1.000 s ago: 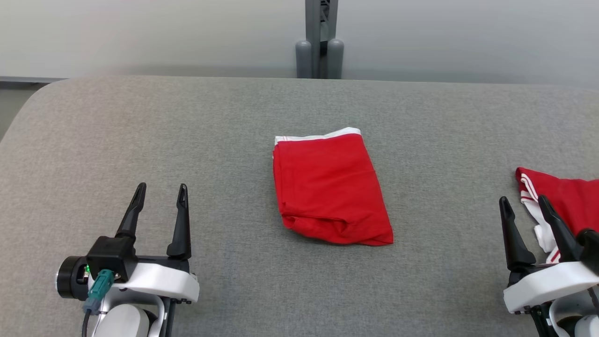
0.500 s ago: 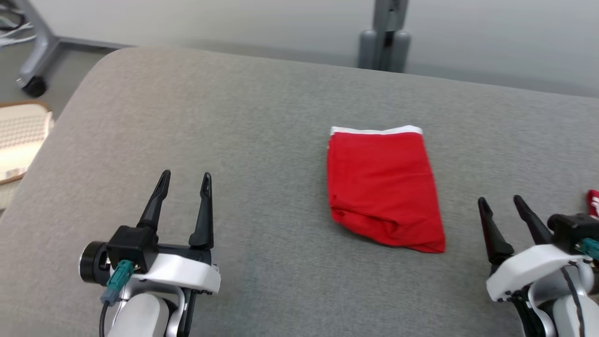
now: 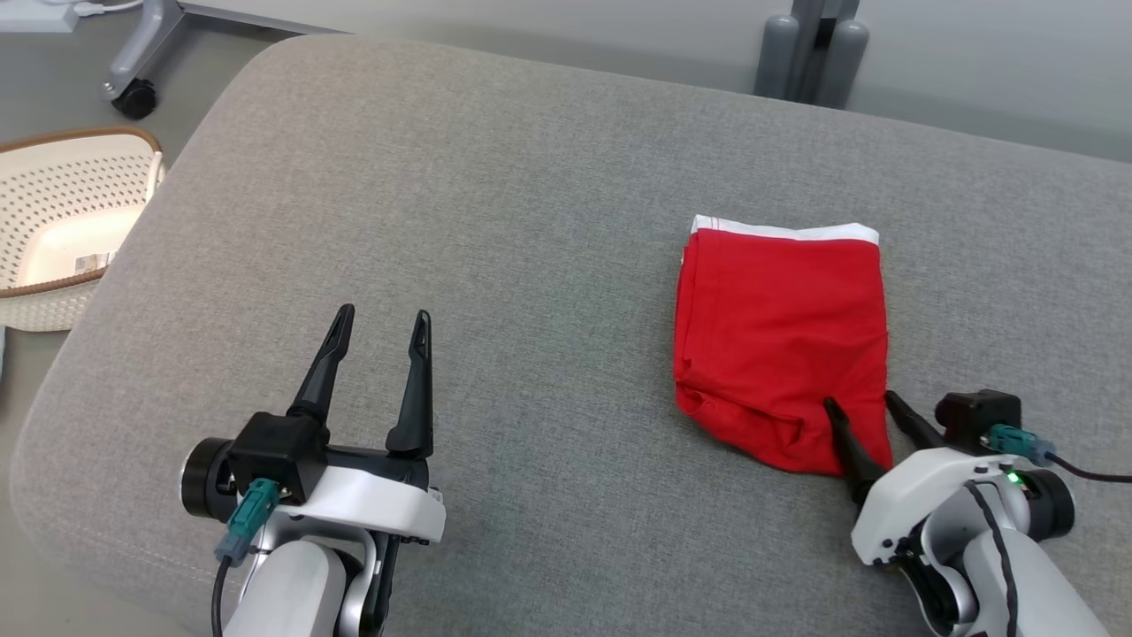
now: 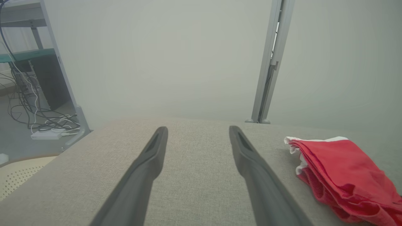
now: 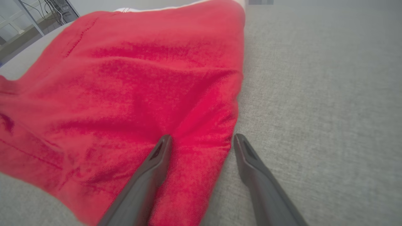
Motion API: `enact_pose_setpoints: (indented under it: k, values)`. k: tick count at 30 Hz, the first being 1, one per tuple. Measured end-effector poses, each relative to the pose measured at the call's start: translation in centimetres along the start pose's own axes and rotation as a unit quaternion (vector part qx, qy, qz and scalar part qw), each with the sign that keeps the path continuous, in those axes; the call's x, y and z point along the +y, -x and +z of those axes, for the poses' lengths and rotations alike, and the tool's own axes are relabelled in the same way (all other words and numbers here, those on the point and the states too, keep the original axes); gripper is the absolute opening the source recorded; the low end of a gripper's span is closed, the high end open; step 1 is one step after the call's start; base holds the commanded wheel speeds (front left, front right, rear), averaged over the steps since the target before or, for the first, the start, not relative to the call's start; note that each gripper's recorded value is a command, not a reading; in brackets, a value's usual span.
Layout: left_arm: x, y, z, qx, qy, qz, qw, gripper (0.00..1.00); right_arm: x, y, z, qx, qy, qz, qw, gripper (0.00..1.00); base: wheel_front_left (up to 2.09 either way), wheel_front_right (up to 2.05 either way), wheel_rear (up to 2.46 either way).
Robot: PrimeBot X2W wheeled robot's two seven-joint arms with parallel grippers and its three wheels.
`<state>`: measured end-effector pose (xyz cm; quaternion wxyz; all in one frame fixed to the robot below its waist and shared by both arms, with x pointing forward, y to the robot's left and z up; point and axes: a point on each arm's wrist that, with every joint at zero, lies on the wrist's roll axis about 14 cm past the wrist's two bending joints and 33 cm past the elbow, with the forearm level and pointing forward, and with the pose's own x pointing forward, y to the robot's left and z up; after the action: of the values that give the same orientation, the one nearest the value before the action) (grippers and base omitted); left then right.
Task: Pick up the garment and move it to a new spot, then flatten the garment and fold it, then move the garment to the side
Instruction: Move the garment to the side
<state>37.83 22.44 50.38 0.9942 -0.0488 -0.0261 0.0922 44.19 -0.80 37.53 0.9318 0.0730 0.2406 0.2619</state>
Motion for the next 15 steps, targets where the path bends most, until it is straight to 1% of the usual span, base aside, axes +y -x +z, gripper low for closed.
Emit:
enact_pose_setpoints:
  k: [1,2,3,8,12,15]
  values:
    - [-0.1,-0.1,0.0,0.0,0.0,-0.001,1.0,1.0,0.1,-0.1,-0.1,0.002,-0.002,0.002,1.0,0.47,0.0,0.0,0.0]
    - [-0.2,-0.1,-0.1,0.0,0.001,-0.002,1.0,1.0,0.4,-0.2,0.1,-0.002,-0.002,0.006,1.0,0.47,0.0,0.0,0.0]
    - [-0.2,-0.2,-0.1,0.0,0.001,-0.002,1.0,1.0,0.5,-0.2,-0.1,0.0,-0.005,0.008,1.0,0.0,0.0,0.0,0.0]
    - [-0.8,-0.6,-0.2,0.0,0.001,-0.013,1.0,1.0,0.4,-0.2,0.5,-0.012,-0.006,0.011,1.0,0.0,0.0,0.0,0.0]
    - [-1.9,-1.2,-0.2,-0.003,0.002,-0.028,1.0,1.0,-0.9,0.6,1.1,-0.022,0.027,0.006,0.999,0.0,0.0,0.0,0.0]
    - [-3.2,-1.7,-0.3,-0.005,0.006,-0.046,0.999,1.0,-2.4,1.8,1.3,-0.025,0.053,-0.006,0.998,0.0,0.0,0.0,0.0]
